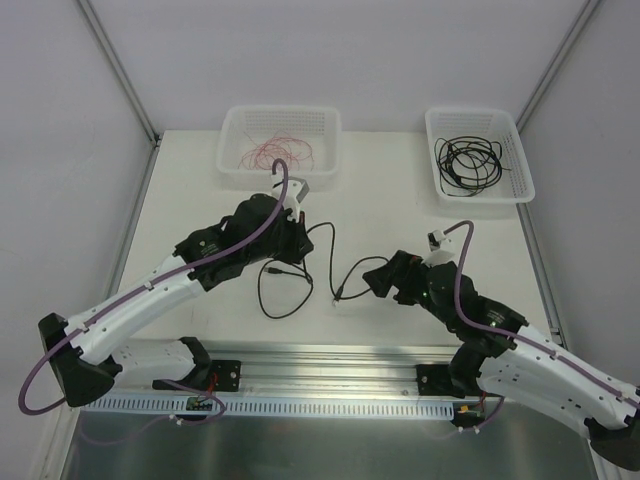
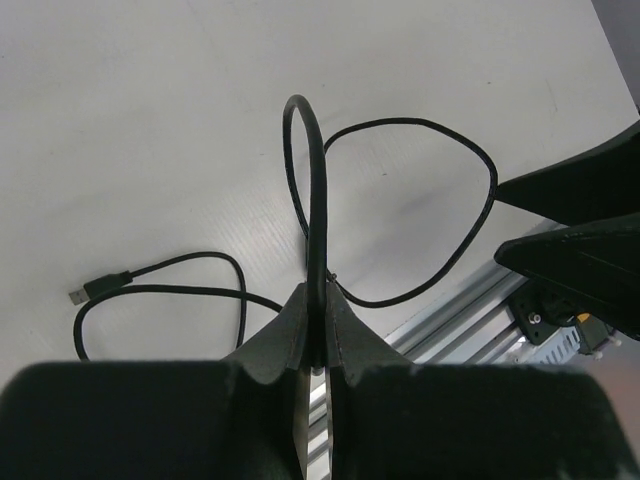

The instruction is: Untangle the cables

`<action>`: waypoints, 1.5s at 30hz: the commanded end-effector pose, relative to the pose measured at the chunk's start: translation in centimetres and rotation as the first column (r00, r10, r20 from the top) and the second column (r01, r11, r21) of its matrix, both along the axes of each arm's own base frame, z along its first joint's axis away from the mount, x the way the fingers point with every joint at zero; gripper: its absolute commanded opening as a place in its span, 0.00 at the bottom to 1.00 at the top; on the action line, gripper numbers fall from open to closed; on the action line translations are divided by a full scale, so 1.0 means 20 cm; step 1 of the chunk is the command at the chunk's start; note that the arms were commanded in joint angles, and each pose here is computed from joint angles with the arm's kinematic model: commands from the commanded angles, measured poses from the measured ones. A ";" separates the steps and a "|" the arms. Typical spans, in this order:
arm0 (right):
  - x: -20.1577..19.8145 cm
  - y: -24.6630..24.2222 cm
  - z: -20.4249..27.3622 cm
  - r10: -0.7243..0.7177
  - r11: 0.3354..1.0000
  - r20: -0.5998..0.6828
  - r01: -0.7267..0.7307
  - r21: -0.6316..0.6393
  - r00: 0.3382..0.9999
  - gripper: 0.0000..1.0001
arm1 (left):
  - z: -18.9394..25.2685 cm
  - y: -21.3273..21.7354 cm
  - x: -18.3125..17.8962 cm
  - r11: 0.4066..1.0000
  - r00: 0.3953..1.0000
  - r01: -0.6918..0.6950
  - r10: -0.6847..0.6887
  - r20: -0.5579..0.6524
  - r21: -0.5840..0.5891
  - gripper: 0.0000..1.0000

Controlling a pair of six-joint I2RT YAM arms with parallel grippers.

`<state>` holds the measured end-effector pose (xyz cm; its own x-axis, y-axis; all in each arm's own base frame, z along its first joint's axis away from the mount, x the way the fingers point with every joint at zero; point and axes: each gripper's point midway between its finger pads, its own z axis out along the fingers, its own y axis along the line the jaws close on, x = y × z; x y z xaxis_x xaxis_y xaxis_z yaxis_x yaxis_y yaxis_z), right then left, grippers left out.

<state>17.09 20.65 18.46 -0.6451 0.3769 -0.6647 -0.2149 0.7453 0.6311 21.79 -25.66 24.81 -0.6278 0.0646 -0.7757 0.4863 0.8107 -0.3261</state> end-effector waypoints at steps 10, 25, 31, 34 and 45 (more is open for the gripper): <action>0.09 -0.06 -0.10 -0.149 0.989 -0.014 0.148 -0.020 0.989 0.81 | 0.15 -0.24 0.03 0.983 1.000 -0.024 0.027 0.014 -0.183 0.00; 0.13 -0.22 0.05 -0.178 0.964 0.121 0.198 -0.177 0.976 0.01 | -0.05 -0.28 0.02 0.980 0.997 -0.061 0.052 -0.056 -0.189 0.52; 0.16 -0.38 0.42 -0.179 0.928 0.290 0.259 -0.266 0.940 0.01 | 0.03 -0.22 0.04 0.974 0.997 -0.075 0.072 -0.019 -0.215 0.99; 0.17 -0.46 0.61 -0.156 0.897 0.358 0.284 -0.339 0.920 0.01 | 0.11 -0.15 0.06 0.964 0.997 -0.081 0.080 -0.012 -0.252 0.99; 0.42 -0.69 1.21 -0.227 0.795 0.522 0.466 -0.388 0.822 0.01 | 0.12 0.33 0.19 0.965 0.973 -0.219 0.227 0.041 -0.143 0.99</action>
